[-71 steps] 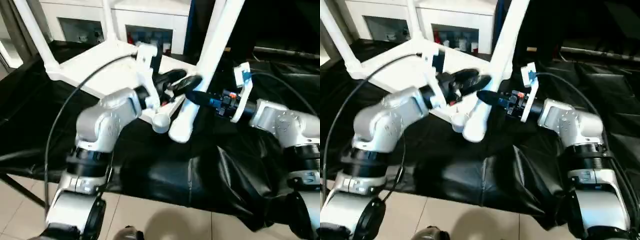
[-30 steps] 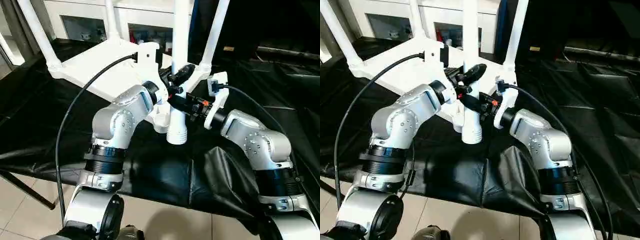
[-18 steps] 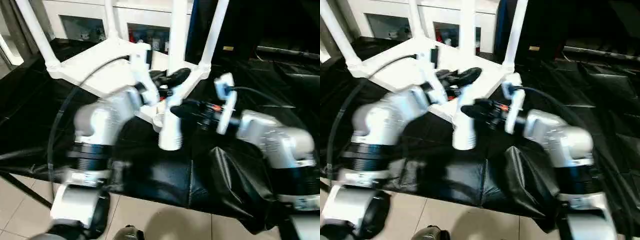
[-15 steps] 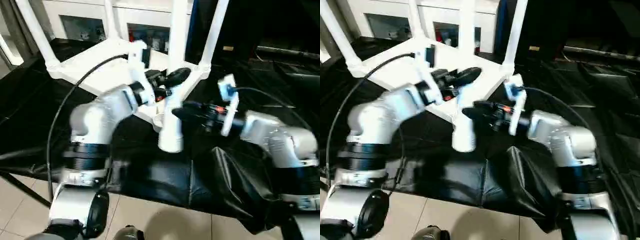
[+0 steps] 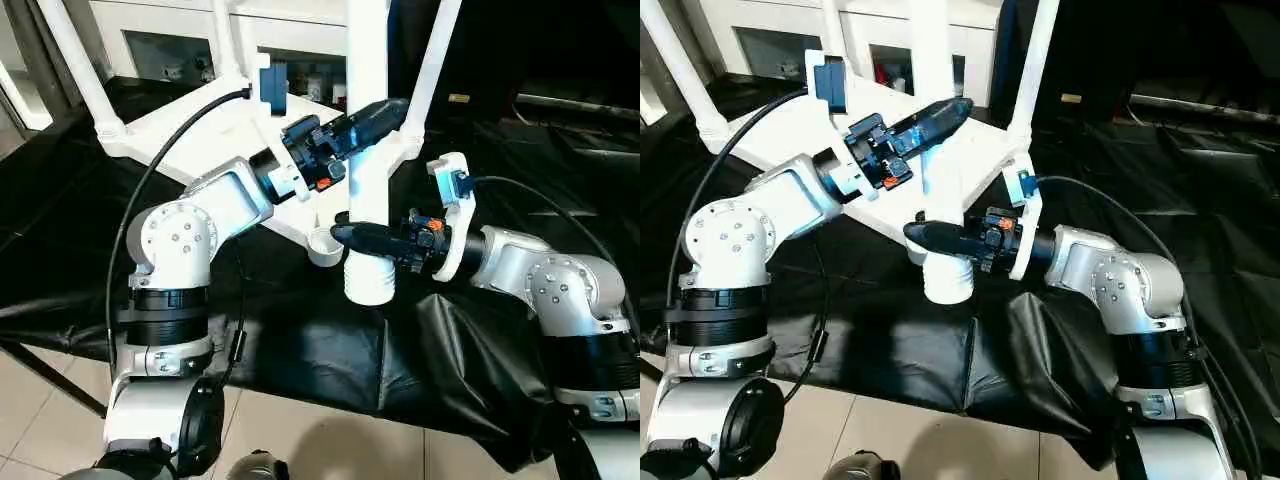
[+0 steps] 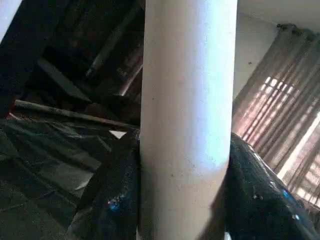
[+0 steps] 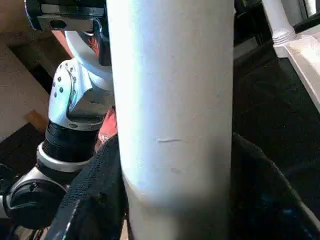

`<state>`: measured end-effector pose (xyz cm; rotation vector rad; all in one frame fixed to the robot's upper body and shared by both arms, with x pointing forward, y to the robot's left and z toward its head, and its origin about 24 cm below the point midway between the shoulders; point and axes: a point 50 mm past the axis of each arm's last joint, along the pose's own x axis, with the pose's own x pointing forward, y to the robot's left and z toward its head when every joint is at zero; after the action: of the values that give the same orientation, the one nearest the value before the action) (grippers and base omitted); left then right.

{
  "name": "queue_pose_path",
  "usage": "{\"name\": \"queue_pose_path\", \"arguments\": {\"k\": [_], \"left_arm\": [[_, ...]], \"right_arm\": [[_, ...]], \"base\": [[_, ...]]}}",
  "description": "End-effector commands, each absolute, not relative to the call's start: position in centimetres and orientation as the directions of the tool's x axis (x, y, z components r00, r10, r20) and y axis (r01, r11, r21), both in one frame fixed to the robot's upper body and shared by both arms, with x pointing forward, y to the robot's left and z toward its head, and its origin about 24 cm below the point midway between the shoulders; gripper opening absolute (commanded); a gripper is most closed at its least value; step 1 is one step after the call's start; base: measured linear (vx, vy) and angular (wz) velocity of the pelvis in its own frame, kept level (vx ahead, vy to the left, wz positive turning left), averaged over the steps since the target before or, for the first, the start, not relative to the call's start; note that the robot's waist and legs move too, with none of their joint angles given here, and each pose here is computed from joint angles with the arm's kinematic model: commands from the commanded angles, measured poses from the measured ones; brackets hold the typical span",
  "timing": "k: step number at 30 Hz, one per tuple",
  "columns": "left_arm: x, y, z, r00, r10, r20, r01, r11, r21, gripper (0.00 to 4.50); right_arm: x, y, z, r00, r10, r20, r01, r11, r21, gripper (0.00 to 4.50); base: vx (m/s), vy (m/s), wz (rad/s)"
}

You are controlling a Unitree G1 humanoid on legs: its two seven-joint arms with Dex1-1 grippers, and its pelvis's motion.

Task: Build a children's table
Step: Pick table leg

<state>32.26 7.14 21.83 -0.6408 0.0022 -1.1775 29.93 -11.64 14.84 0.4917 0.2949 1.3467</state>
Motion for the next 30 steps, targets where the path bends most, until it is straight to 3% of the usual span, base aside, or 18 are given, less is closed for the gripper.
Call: {"name": "queue_pose_path", "arguments": {"k": [1, 5, 8, 11, 12, 16, 23, 25, 26, 30], "left_arm": [[31.5, 6.4, 22.9, 0.331, -0.868, 0.369, 0.890, 0.158, -0.428, 1.85], [31.7, 6.5, 22.7, 0.354, -0.863, 0.360, 0.886, 0.186, -0.424, 1.85], [32.4, 6.5, 22.3, 0.430, -0.842, 0.326, 0.866, 0.284, -0.411, 1.85], [33.0, 6.5, 21.4, 0.495, -0.831, 0.254, 0.832, 0.368, -0.415, 2.54], [33.5, 6.4, 20.5, 0.567, -0.805, 0.172, 0.786, 0.467, -0.405, 2.57], [34.3, 6.1, 19.7, 0.670, -0.736, 0.093, 0.716, 0.608, -0.344, 2.84], [35.0, 5.7, 19.2, 0.783, -0.620, 0.048, 0.601, 0.733, -0.318, 2.87], [35.2, 5.8, 19.2, 0.798, -0.601, 0.045, 0.583, 0.751, -0.311, 2.87], [35.3, 6.0, 19.3, 0.809, -0.586, 0.044, 0.568, 0.760, -0.314, 2.60], [35.7, 6.4, 19.5, 0.838, -0.543, 0.056, 0.531, 0.785, -0.319, 2.39]], "right_arm": [[30.0, -12.0, 14.2, 0.238, 0.971, 0.034, -0.840, 0.188, 0.510, 2.17], [30.1, -12.0, 14.2, 0.257, 0.966, 0.031, -0.839, 0.207, 0.503, 1.98], [30.3, -11.9, 14.3, 0.286, 0.957, 0.037, -0.841, 0.233, 0.489, 1.96], [30.7, -11.7, 14.4, 0.343, 0.939, 0.025, -0.846, 0.298, 0.443, 1.95], [31.2, -11.4, 14.4, 0.410, 0.912, 0.009, -0.842, 0.374, 0.389, 1.95], [31.5, -10.9, 14.3, 0.465, 0.885, -0.033, -0.834, 0.450, 0.318, 1.94], [32.6, -10.1, 13.5, 0.630, 0.772, -0.086, -0.745, 0.632, 0.216, 1.94], [32.7, -10.1, 13.6, 0.638, 0.765, -0.084, -0.738, 0.639, 0.215, 1.94], [32.7, -10.1, 13.6, 0.642, 0.762, -0.084, -0.736, 0.643, 0.212, 1.94], [32.8, -9.9, 13.5, 0.656, 0.751, -0.077, -0.728, 0.656, 0.200, 1.94]], "base": [[0.000, 0.000, 0.00], [0.000, 0.000, 0.00], [0.000, 0.000, 0.00], [0.000, 0.000, 0.00], [0.000, 0.000, 0.00], [0.000, 0.000, 0.00], [0.000, 0.000, 0.00], [0.000, 0.000, 0.00], [0.000, 0.000, 0.00], [0.000, 0.000, 0.00]]}}
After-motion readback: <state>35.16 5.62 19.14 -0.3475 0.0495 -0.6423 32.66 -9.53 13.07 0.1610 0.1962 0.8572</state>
